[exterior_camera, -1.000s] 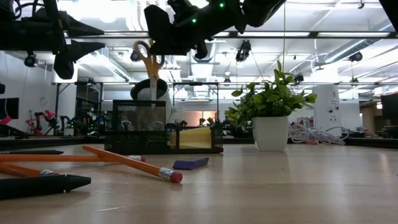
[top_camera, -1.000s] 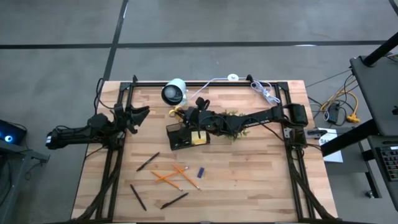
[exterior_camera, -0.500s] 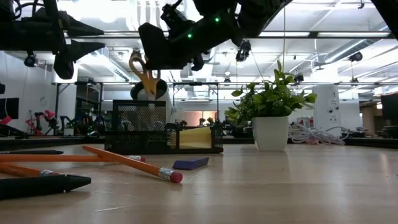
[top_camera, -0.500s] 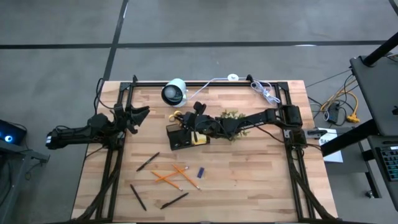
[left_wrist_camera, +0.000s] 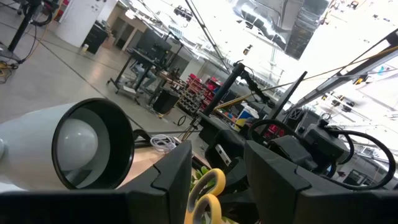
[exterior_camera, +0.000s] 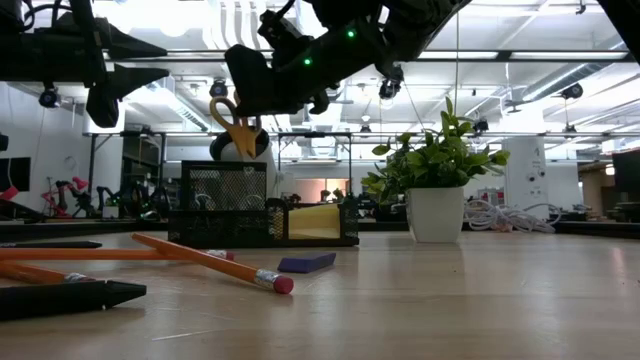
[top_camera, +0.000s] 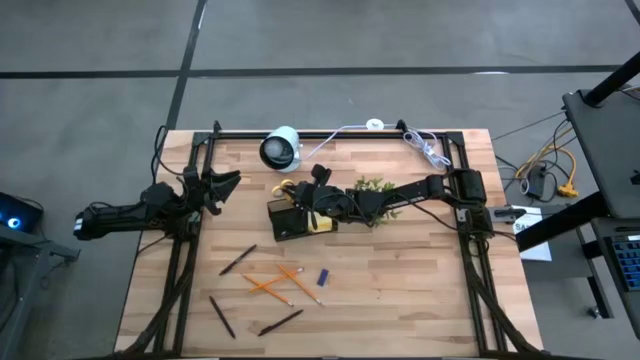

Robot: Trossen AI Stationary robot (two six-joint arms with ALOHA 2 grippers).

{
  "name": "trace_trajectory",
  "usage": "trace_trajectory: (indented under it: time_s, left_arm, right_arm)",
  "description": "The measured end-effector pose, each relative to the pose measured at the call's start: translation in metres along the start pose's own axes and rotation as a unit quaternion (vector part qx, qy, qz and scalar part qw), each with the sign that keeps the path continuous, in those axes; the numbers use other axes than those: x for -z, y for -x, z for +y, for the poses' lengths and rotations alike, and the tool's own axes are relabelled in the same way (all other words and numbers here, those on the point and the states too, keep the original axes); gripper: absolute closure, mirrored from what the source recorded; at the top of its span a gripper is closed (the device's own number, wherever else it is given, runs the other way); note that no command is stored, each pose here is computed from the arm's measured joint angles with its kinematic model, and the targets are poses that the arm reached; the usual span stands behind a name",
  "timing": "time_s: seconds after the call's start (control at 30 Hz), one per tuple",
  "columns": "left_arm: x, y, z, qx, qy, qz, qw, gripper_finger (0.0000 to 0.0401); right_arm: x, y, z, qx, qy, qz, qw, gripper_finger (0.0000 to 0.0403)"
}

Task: Pick and place office supplies into organizer
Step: Put the yellow scissors in the black desk organizer, then put the right yellow pencil in the black desk organizer

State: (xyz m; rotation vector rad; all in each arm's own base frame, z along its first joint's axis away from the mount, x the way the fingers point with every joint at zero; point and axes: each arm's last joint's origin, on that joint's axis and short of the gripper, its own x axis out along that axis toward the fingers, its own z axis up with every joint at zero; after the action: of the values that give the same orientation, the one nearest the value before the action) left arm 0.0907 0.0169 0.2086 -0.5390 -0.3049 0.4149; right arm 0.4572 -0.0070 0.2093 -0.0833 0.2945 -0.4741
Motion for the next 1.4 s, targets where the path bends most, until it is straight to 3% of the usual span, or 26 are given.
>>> trace_trajectory:
  time_s: [0.73, 1.4]
  left_arm:
    - [0.0, 0.0, 0.0, 0.0, 0.0, 0.0, 1.0, 0.0269]
    - [0.0, 0.0, 0.0, 0.0, 0.0, 0.0, 1.0, 0.0269]
  right_arm:
    - [0.007, 0.0, -0.001, 0.001, -0.013, 0.033, 0.999, 0.0309]
    - [-0.032, 0.019, 0.011, -0.019, -0.036, 0.01, 0.999, 0.0315]
